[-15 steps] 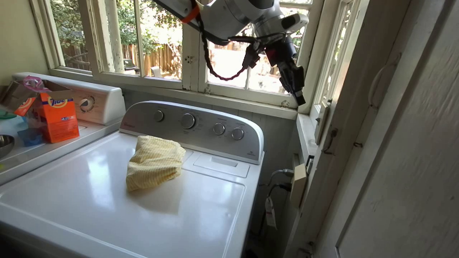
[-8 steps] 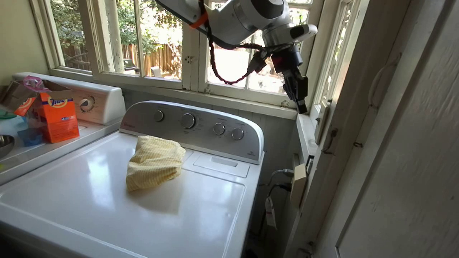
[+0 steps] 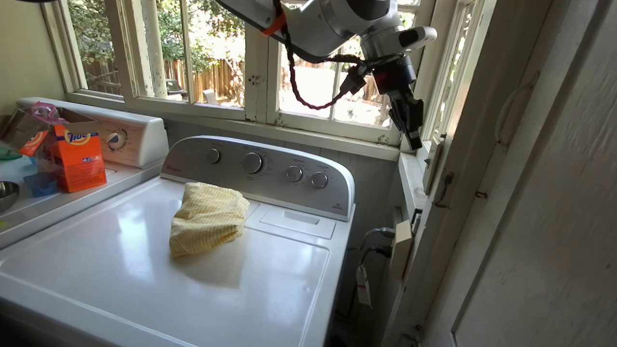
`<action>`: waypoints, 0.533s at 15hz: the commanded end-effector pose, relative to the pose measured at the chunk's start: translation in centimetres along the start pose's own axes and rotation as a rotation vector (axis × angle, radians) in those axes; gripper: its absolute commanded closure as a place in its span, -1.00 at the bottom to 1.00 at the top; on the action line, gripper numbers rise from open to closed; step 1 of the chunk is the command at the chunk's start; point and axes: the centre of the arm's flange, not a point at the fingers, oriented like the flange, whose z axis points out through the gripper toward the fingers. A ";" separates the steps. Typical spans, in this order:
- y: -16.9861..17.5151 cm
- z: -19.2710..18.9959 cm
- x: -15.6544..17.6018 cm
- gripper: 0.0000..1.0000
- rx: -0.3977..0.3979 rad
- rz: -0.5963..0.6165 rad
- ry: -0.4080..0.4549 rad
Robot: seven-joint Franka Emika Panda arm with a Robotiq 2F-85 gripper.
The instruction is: Turn off the switch
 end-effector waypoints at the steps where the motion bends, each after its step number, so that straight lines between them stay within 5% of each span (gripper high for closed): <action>1: -0.7 1.1 1.2 1.00 0.002 0.004 -0.004; 8: -1.6 2.4 1.4 1.00 0.024 0.010 -0.016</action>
